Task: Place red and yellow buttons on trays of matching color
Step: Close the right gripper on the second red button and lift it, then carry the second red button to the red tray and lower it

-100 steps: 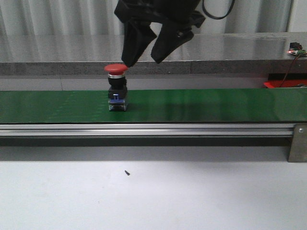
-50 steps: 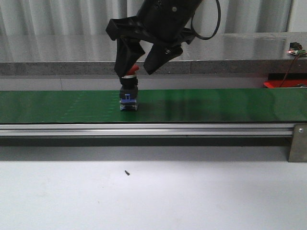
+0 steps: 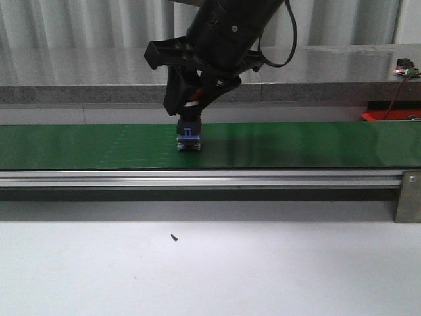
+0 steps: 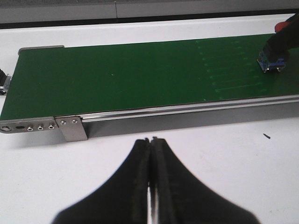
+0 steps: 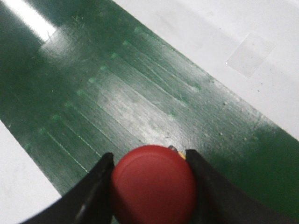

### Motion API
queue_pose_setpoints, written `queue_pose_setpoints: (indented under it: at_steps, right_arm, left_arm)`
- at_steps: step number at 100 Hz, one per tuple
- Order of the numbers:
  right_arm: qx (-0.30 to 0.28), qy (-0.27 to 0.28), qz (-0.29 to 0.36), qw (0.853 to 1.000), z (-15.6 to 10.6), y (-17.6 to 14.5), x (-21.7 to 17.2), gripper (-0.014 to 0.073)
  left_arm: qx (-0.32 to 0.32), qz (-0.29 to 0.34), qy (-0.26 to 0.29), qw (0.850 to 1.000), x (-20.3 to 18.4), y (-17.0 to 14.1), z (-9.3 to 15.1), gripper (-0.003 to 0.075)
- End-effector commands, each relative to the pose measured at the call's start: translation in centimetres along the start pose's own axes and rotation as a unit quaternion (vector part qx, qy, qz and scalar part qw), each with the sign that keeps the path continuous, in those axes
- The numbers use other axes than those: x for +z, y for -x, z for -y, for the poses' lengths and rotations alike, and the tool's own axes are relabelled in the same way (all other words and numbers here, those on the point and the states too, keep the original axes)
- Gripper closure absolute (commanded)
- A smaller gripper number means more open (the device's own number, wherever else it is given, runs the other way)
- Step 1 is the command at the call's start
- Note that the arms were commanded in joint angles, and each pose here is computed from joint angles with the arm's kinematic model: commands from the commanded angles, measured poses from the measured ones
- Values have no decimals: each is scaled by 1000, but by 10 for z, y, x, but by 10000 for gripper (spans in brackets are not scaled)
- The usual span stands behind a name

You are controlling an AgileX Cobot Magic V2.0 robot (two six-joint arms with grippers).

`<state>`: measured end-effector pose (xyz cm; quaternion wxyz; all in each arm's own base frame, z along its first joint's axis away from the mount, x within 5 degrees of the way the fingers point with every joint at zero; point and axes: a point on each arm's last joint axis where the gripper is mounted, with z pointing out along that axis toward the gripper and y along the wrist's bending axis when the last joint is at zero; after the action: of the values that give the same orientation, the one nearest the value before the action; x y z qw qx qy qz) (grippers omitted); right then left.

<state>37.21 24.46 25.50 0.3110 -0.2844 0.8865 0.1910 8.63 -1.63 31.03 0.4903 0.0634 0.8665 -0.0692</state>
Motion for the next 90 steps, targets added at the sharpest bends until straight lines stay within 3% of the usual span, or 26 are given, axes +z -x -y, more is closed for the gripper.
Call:
queue_pose_setpoints:
  at_steps: [1,22,41,67,90]
  right_arm:
    - [-7,-5,76,997,-6,25,-31,377]
    - [-5,-12,96,995,-2,31,-55,380]
    - [11,-37,109,993,17,22,-89,380]
    - [76,-118,133,981,76,-11,-145,380]
    - [162,-206,134,956,141,-54,-189,380]
  left_arm:
    - [-4,46,0,999,-4,13,0,740]
    - [-4,46,0,999,-4,13,0,740]
    - [-4,46,0,999,-4,13,0,740]
    - [-4,46,0,999,-4,13,0,740]
    - [-4,46,0,999,-4,13,0,740]
